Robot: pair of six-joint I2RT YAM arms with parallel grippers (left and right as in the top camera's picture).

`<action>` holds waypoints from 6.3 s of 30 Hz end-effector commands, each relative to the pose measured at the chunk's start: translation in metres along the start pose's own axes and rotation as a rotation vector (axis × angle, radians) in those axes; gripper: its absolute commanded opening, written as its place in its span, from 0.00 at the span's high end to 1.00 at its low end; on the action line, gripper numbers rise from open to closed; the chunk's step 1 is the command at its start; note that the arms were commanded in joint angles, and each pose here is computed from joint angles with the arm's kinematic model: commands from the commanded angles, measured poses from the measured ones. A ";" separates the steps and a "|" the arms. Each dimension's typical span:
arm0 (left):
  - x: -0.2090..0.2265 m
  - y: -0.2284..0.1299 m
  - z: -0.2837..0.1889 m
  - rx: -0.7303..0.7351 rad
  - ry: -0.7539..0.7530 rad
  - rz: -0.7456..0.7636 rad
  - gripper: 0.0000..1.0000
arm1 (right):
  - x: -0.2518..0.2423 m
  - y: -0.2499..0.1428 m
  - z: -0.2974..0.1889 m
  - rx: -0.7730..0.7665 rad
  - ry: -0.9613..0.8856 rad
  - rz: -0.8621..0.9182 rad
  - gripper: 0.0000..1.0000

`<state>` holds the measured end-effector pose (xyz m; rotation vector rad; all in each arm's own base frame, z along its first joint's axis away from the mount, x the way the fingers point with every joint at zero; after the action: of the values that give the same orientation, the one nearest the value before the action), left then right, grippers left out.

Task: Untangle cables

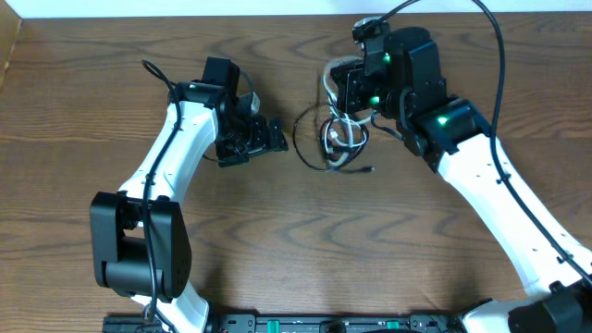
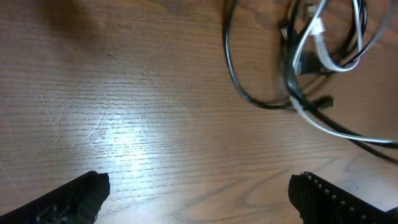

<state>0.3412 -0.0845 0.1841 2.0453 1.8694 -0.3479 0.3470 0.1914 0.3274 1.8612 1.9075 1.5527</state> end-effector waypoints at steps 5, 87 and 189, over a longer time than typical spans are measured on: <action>0.001 0.000 0.002 0.008 0.007 -0.010 0.02 | 0.005 -0.003 -0.007 0.032 0.015 0.050 0.98; 0.001 -0.001 0.004 0.008 0.007 -0.010 0.02 | -0.167 -0.110 0.110 0.457 -0.519 -0.062 0.99; 0.002 0.001 0.005 -0.006 0.006 -0.004 0.02 | -0.058 -0.024 -0.002 0.203 -0.209 0.154 0.99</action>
<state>0.3432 -0.0848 0.1818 2.0400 1.8578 -0.3315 0.3505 0.1489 0.2527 2.2126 1.9286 1.0141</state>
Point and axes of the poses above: each gripper's point midway between its finger pads, its own z axis out along the fingers, its own x axis along the line the jaws close on, y = z × x, the point moved 10 cm from there along -z, back along the fingers, and after that the axes turned 12 degrees about z, right-handed, at the moved point
